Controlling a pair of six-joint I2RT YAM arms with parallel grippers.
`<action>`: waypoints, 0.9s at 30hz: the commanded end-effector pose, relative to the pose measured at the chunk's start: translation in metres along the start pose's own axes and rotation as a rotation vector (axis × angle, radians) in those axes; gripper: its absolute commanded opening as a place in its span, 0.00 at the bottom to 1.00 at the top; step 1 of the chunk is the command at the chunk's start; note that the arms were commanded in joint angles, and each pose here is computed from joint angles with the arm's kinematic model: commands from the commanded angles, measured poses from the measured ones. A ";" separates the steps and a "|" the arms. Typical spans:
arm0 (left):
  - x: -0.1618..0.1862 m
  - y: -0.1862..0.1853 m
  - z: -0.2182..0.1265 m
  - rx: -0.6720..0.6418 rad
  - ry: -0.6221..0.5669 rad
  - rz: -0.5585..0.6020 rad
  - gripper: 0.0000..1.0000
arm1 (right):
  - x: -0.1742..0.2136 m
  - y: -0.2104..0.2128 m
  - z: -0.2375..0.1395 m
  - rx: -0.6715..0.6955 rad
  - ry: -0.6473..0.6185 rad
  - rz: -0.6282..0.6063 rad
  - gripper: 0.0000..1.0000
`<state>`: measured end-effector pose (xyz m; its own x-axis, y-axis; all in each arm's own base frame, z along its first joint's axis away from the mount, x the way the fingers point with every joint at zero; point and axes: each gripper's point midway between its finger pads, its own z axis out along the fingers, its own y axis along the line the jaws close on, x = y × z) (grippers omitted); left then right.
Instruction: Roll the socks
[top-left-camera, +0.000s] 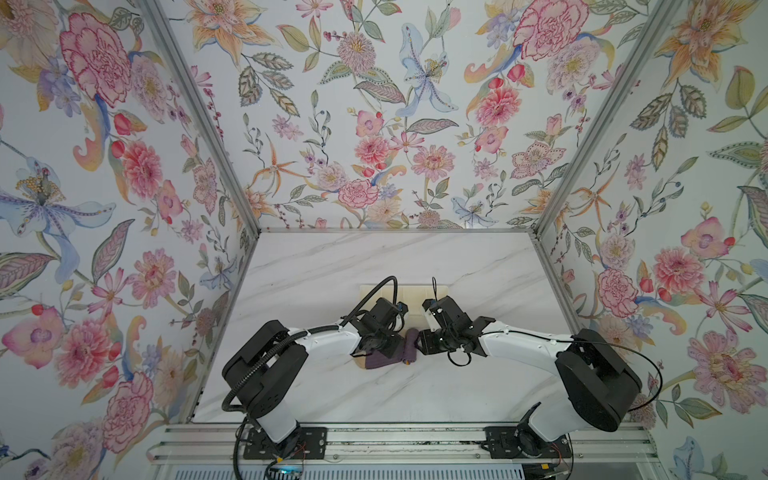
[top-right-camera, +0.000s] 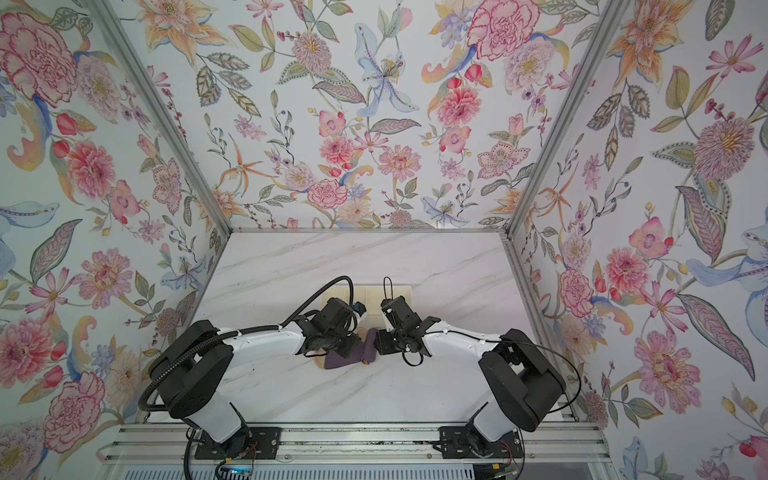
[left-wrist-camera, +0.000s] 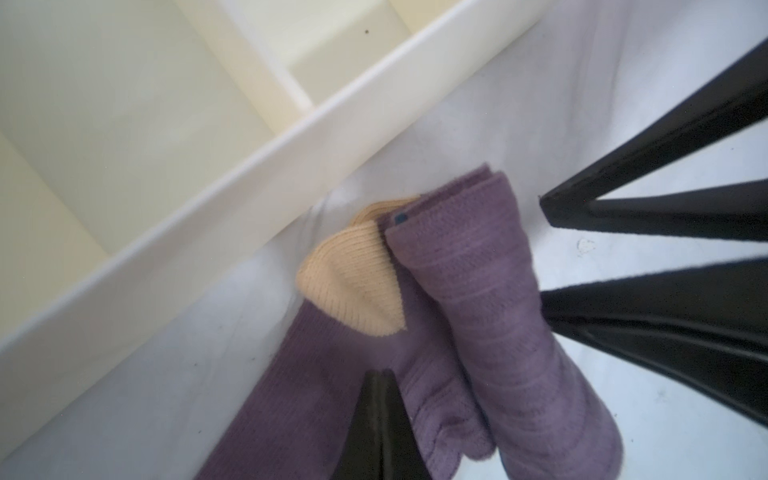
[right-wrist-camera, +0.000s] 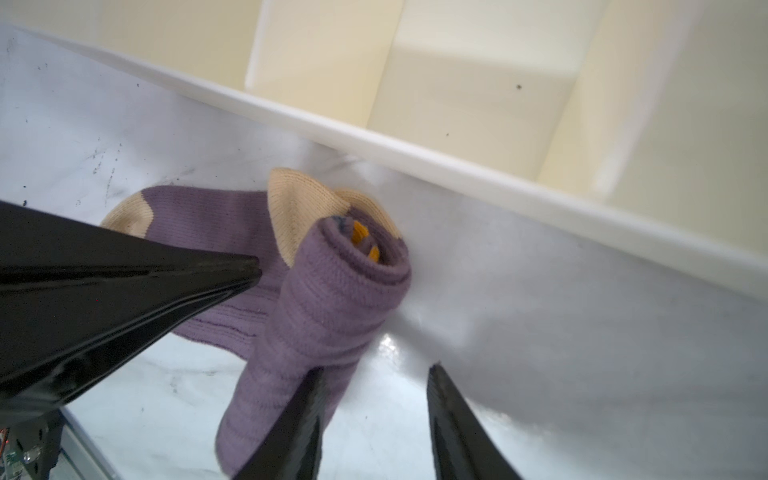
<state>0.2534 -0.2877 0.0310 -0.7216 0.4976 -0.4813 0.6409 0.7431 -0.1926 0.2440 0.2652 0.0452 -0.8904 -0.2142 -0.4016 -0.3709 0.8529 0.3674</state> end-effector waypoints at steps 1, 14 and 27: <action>0.007 0.004 0.001 0.000 0.007 -0.012 0.00 | -0.001 0.000 0.001 0.020 0.015 -0.023 0.43; 0.018 0.011 0.011 -0.004 0.025 -0.031 0.00 | -0.003 0.008 0.004 0.045 0.035 -0.072 0.43; 0.016 0.014 0.007 -0.007 0.009 -0.033 0.00 | -0.006 0.017 0.010 0.049 0.051 -0.111 0.43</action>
<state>0.2575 -0.2809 0.0221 -0.7265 0.4772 -0.4945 0.6278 0.7534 -0.1954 0.2459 0.2818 0.0463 -0.8666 -0.3002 -0.3986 -0.4342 0.8473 0.3060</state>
